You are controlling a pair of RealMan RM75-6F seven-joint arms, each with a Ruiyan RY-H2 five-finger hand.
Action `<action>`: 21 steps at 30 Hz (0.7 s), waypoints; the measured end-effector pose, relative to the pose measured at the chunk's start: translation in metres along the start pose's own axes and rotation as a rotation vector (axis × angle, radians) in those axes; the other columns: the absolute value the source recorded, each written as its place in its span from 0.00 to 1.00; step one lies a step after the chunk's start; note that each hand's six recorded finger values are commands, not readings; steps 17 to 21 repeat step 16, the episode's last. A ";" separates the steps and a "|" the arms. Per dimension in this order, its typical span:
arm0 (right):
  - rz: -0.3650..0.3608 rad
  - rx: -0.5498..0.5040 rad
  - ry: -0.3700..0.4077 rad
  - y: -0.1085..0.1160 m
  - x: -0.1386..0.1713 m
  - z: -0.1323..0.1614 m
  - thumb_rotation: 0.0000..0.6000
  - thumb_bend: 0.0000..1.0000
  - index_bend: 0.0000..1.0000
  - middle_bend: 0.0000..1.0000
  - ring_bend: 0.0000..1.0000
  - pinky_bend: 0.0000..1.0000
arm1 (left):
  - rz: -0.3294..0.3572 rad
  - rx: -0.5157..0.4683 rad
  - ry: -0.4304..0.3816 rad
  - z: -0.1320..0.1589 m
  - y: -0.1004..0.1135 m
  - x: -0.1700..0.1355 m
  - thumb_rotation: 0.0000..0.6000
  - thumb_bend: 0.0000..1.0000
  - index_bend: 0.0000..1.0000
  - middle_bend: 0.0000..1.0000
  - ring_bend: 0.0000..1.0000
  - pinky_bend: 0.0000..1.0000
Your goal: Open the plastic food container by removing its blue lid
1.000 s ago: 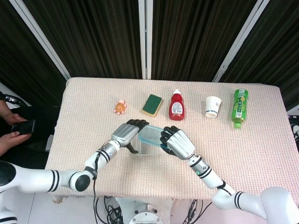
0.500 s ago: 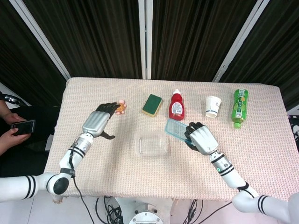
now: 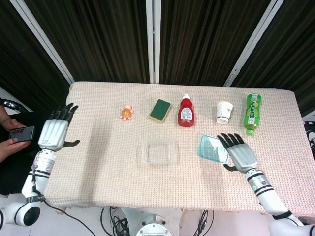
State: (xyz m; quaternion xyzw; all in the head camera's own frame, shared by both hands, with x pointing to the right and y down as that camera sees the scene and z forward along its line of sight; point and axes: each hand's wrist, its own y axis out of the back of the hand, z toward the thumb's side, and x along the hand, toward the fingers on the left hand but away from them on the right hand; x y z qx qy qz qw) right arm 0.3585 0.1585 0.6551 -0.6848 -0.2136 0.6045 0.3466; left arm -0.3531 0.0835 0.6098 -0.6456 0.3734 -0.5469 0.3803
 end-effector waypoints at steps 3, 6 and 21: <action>0.005 -0.032 -0.047 0.008 0.023 -0.019 1.00 0.14 0.00 0.00 0.00 0.00 | 0.006 -0.003 0.046 -0.023 0.005 -0.017 1.00 0.00 0.02 0.02 0.00 0.05; -0.066 -0.078 -0.074 0.020 0.037 -0.029 1.00 0.13 0.00 0.08 0.00 0.01 | 0.034 -0.005 0.079 -0.039 0.011 -0.035 1.00 0.00 0.04 0.04 0.00 0.05; -0.442 -0.295 -0.104 0.047 0.106 -0.062 1.00 0.17 0.00 0.14 0.00 0.05 | 0.098 0.083 0.145 -0.075 0.026 -0.100 1.00 0.00 0.07 0.04 0.00 0.02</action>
